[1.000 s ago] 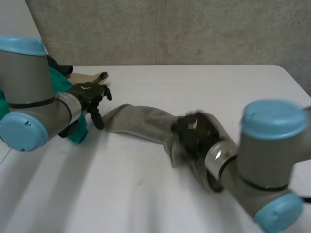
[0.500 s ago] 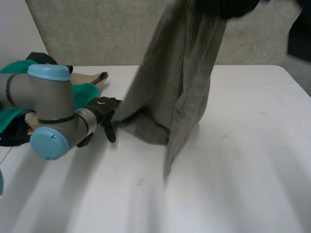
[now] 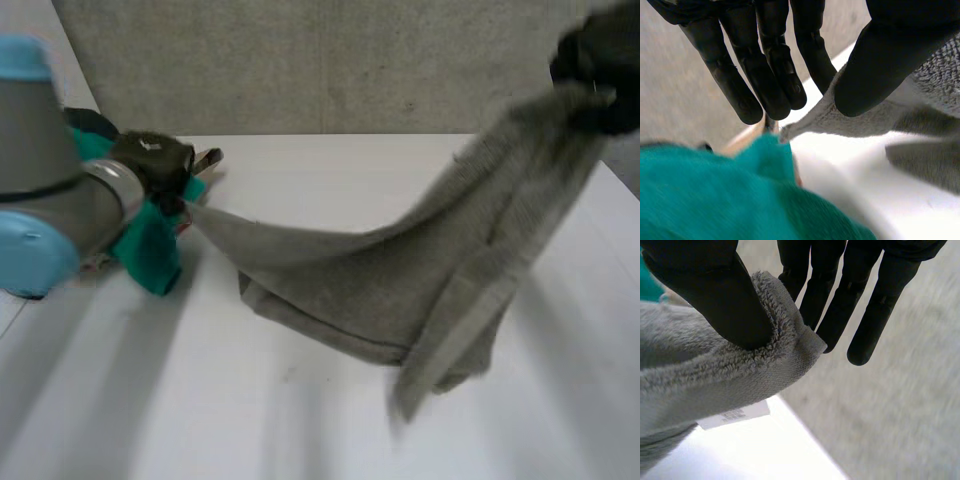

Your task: Fold the laundry.

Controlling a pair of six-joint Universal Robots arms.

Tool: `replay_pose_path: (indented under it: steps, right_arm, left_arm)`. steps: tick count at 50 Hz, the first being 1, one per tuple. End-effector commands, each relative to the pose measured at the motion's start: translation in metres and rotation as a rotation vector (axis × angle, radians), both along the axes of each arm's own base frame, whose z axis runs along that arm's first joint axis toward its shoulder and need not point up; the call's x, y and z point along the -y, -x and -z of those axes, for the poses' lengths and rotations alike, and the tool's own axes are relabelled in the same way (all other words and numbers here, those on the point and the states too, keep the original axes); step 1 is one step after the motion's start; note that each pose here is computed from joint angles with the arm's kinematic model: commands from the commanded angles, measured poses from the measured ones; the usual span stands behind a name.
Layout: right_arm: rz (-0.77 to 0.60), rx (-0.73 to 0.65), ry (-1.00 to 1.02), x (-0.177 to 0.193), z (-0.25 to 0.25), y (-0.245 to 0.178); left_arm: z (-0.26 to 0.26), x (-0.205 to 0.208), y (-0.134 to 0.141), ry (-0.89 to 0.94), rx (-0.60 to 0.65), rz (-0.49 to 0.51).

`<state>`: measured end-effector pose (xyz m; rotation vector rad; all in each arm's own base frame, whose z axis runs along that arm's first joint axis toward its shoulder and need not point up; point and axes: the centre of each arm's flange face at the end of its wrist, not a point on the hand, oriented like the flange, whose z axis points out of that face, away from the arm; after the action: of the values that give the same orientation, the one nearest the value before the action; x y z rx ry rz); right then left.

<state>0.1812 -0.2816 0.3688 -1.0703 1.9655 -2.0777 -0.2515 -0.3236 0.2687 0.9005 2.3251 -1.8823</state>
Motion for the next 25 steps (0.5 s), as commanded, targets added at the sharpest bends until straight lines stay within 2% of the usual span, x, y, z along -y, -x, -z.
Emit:
replay_pose_path:
  steps: [1,7,13,17,21,22,25]
  right_arm:
    - [0.026,-0.116,-0.131,0.025,0.052,0.007]
    - [0.058,-0.215,-0.193,0.051,0.090,0.005]
    - [0.090,-0.258,-0.174,0.085,0.110,-0.004]
    - [0.145,-0.265,-0.026,0.122,0.105,-0.013]
    - [0.237,-0.211,0.233,0.159,0.067,-0.020]
    - [0.276,-0.166,0.358,0.170,0.045,-0.022]
    - [0.328,-0.076,0.558,0.181,0.008,-0.022]
  left_arm:
    - [-0.015,-0.005,-0.009,0.025,-0.003,0.048]
    - [0.036,0.025,-0.011,-0.071,0.104,0.007]
    - [0.055,0.056,0.002,-0.069,0.124,0.022]
    - [0.025,0.083,0.011,0.078,0.070,0.014]
    - [-0.035,0.101,0.013,0.311,-0.026,-0.012]
    - [-0.063,0.104,0.011,0.423,-0.073,-0.022]
    - [-0.109,0.104,0.007,0.619,-0.154,-0.045]
